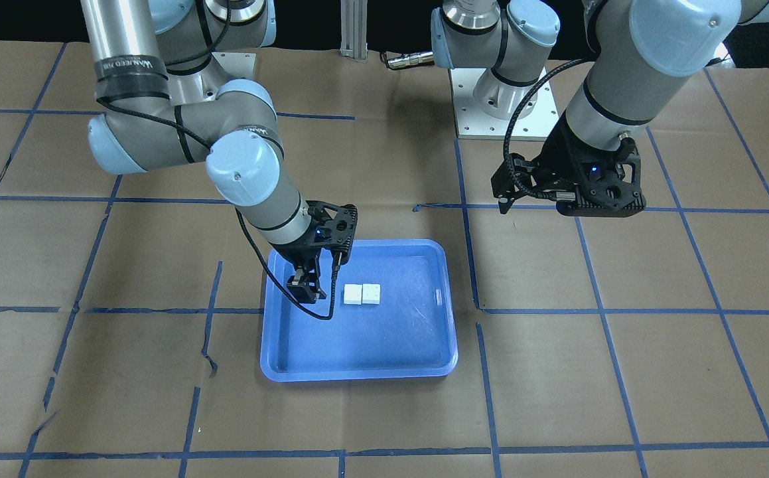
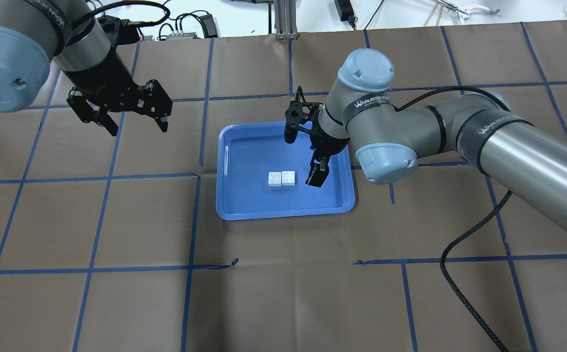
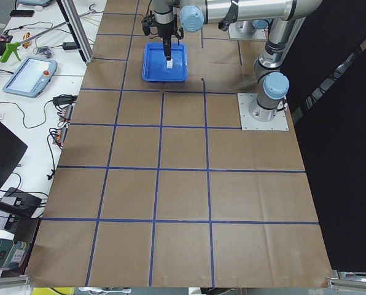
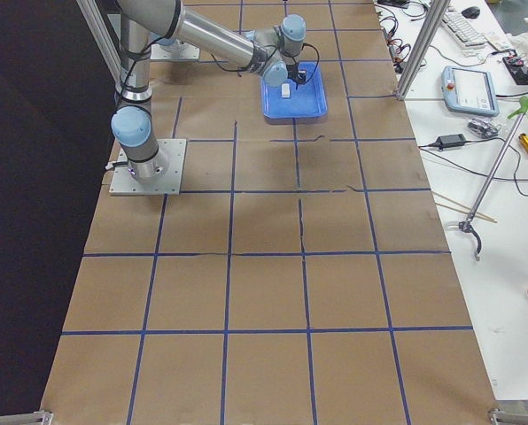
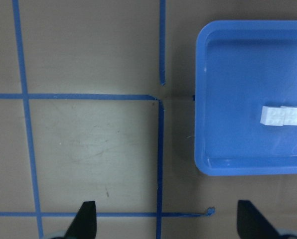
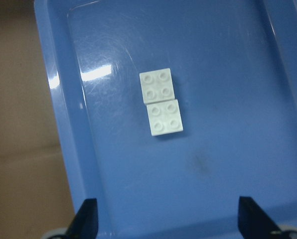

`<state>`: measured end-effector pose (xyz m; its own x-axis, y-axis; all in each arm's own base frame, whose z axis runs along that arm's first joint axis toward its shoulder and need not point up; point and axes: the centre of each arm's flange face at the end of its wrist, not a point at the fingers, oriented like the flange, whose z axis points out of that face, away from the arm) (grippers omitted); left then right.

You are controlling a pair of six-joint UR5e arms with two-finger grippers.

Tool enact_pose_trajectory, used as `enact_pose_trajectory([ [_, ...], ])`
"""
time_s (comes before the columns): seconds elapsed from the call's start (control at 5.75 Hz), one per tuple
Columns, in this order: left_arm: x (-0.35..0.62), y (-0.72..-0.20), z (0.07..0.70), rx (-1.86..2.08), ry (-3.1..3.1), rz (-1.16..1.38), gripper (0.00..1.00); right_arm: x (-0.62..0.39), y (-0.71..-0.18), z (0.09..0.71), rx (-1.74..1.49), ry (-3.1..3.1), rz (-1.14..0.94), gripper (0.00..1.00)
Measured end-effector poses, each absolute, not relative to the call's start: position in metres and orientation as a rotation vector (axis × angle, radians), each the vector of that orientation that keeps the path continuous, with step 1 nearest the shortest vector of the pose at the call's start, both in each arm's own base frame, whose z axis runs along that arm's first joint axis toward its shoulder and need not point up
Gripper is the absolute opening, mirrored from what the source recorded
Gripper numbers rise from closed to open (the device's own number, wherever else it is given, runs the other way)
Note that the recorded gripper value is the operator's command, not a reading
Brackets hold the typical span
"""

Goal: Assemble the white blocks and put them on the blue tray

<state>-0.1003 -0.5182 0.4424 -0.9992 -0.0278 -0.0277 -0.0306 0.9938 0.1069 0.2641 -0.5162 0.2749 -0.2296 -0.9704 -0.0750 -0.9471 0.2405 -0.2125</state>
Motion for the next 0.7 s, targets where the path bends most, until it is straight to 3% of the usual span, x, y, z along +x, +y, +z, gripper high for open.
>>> enact_pose_trajectory([
  [0.35,-0.090,-0.520,0.448,-0.064,3.050,0.179,1.00,0.215,-0.516,0.325,-1.555,2.616,-0.110,1.00],
  [0.7,-0.089,-0.522,0.453,-0.069,3.047,0.148,1.00,0.177,-0.532,0.390,-1.039,2.915,-0.046,1.00],
])
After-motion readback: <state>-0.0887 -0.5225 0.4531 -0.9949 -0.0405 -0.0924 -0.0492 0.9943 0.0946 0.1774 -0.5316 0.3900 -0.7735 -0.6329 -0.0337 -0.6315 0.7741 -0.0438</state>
